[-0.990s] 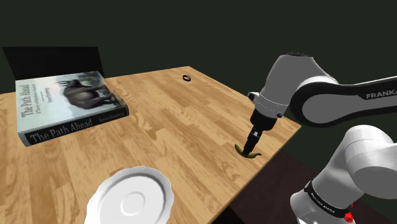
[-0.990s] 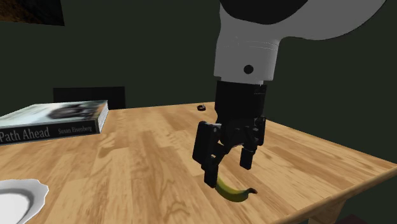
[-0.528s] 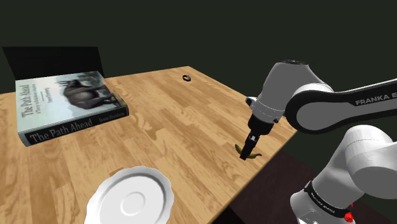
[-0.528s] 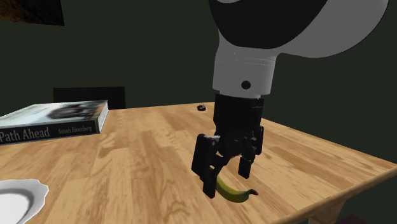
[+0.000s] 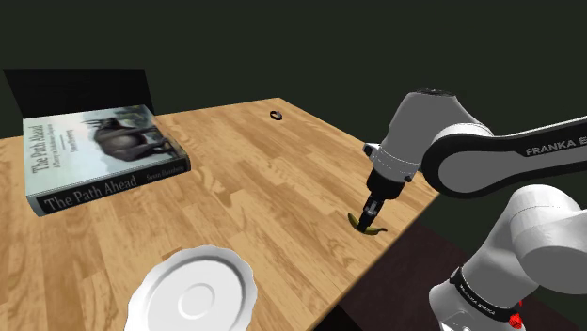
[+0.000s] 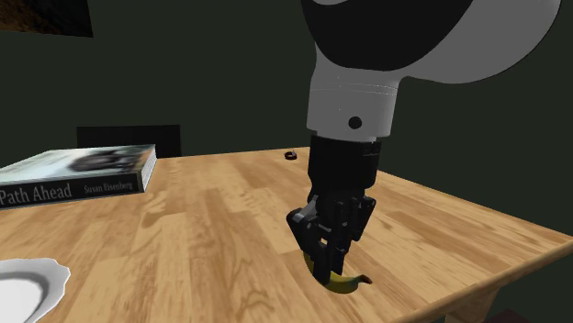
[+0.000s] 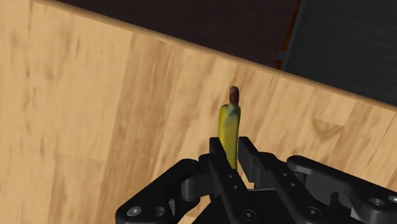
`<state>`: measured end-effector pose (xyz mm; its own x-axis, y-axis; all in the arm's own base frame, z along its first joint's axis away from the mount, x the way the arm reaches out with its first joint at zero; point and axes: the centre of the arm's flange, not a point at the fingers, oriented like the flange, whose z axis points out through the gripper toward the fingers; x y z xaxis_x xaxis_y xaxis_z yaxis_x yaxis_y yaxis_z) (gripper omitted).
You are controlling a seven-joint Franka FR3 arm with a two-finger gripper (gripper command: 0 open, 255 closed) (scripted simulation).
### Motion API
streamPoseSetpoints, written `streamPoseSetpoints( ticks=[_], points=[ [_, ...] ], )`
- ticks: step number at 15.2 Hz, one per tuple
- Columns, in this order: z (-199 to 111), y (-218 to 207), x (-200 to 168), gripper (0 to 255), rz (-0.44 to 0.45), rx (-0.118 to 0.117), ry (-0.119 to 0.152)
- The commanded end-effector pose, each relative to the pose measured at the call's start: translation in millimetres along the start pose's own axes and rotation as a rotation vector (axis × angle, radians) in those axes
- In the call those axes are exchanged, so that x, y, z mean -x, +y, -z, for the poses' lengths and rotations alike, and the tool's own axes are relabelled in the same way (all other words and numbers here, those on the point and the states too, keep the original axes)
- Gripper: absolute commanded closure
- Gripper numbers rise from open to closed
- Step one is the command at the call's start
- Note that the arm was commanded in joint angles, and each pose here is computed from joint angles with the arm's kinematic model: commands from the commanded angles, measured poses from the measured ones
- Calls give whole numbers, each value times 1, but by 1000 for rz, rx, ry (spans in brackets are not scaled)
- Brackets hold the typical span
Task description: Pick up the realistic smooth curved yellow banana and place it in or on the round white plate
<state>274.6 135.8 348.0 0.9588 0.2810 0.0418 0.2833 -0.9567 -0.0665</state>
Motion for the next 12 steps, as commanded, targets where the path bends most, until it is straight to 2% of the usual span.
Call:
streamPoseSetpoints(
  ticks=[1,6,12],
  points=[
    [0,0,0,255,0,0,0],
    [0,0,0,255,0,0,0],
    [32,-2,-1,255,0,0,0]
  ],
)
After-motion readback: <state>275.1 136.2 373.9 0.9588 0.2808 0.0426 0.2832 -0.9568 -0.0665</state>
